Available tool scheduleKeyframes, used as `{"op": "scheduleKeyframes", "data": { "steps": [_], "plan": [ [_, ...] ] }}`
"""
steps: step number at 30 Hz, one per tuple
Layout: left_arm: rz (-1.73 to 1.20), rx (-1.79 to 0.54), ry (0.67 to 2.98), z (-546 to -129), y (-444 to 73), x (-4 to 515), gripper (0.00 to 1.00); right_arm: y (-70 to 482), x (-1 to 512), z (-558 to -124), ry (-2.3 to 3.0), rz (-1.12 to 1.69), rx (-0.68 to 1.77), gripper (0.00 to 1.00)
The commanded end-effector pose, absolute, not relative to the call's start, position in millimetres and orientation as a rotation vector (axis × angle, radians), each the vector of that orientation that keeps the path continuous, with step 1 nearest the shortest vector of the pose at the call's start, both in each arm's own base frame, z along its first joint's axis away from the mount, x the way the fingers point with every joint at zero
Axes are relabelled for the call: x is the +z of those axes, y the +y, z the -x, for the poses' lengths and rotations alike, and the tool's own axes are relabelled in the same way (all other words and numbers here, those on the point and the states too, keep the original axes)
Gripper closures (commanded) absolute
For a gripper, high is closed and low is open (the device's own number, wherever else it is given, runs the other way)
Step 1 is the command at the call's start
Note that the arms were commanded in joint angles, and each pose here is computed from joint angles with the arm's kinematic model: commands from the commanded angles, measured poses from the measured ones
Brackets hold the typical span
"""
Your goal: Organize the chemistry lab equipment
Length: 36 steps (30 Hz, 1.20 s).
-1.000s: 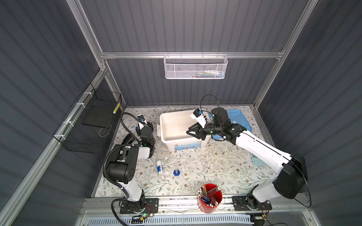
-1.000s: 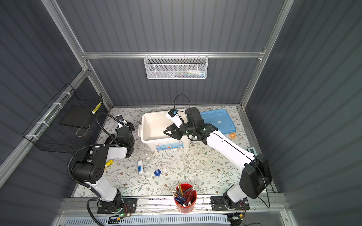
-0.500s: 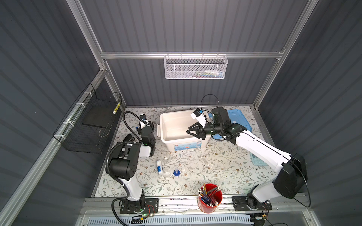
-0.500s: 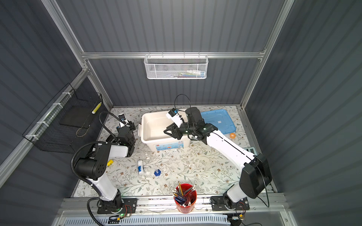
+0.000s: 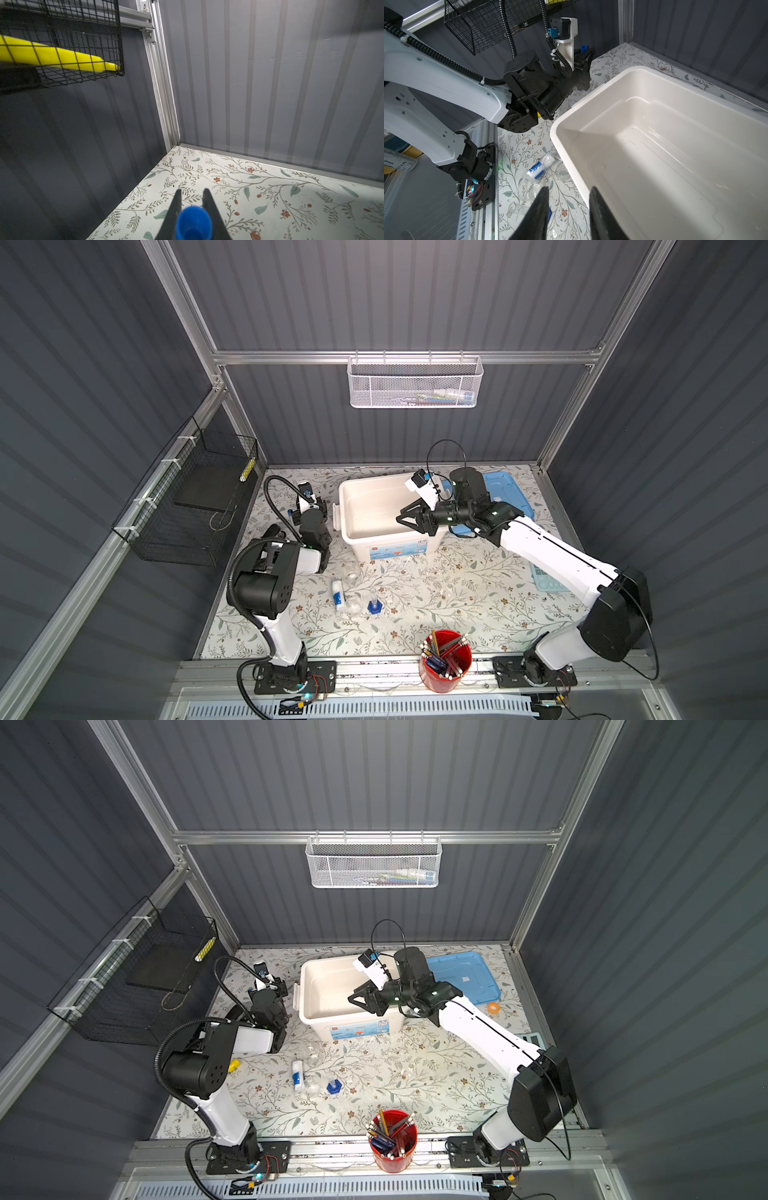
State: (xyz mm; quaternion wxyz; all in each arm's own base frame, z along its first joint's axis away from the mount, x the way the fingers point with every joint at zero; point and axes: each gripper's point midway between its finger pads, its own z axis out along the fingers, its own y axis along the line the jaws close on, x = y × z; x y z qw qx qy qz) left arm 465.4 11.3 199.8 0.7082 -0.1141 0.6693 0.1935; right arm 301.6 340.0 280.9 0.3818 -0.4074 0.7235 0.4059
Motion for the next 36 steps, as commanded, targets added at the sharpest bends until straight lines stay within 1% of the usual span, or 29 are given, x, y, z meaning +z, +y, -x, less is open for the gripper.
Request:
{"op": "scheduleKeyframes", "data": {
  "steps": [1, 24, 36],
  "plan": [
    [0.288, 0.458, 1.451, -464, 19, 205, 1.0, 342, 284, -303, 1.829, 1.04, 1.054, 0.65],
    [0.324, 0.442, 1.487, -458, 22, 189, 1.0, 340, 283, -302, 1.833, 1.04, 1.048, 0.65],
    [0.311, 0.457, 1.499, -451, 24, 167, 1.0, 340, 279, -305, 1.844, 1.033, 1.049, 0.65]
  ]
}}
